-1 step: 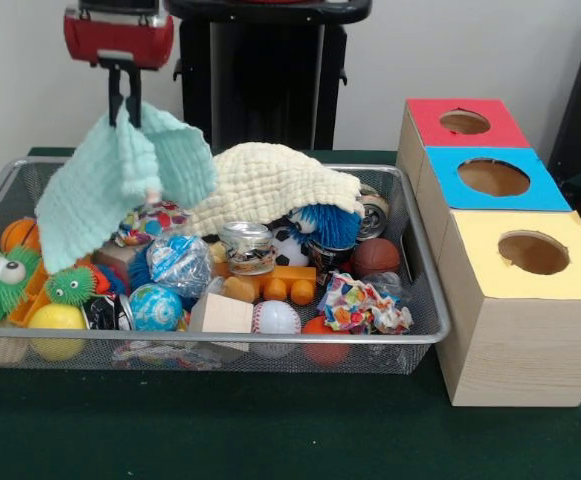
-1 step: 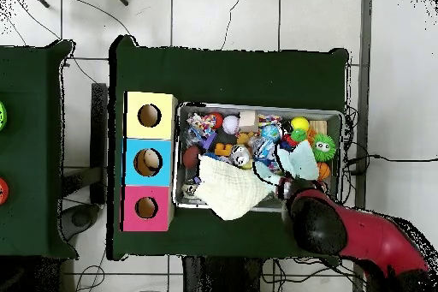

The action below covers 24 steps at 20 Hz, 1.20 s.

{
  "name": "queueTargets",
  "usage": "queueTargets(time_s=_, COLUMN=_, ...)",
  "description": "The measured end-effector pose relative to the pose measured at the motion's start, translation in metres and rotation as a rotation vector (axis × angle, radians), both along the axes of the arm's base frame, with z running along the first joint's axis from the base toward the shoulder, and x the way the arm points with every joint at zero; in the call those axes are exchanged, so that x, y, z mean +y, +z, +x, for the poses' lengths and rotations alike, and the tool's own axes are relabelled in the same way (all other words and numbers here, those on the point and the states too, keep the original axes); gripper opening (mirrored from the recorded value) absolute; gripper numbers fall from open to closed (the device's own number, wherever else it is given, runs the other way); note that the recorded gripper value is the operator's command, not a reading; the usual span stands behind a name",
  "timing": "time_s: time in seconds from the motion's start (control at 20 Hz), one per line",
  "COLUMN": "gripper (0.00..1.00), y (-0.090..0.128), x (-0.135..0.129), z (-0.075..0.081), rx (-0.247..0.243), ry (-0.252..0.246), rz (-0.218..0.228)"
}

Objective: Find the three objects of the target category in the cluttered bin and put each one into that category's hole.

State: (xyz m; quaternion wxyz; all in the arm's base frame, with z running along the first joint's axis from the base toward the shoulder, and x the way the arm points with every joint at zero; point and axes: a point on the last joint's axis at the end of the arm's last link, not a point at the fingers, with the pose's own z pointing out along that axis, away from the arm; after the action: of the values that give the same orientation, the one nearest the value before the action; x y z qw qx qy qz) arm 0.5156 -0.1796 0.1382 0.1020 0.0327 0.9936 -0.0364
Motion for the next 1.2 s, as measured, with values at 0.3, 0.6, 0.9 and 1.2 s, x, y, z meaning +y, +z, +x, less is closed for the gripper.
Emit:
queueTargets(time_s=0.3, gripper=0.00, y=0.038, x=-0.012, z=-0.013, rx=-0.012, ry=-0.084, rz=0.007)
queueTargets(time_s=0.6, gripper=0.00, y=0.073, x=-0.021, z=-0.023, rx=-0.028, ry=-0.162, rz=0.018)
queueTargets(time_s=0.9, gripper=0.00, y=0.093, x=-0.022, z=-0.032, rx=-0.036, ry=-0.191, rz=0.012)
queueTargets(time_s=1.2, gripper=0.00, y=0.101, x=-0.019, z=-0.033, rx=-0.048, ry=-0.185, rz=0.005)
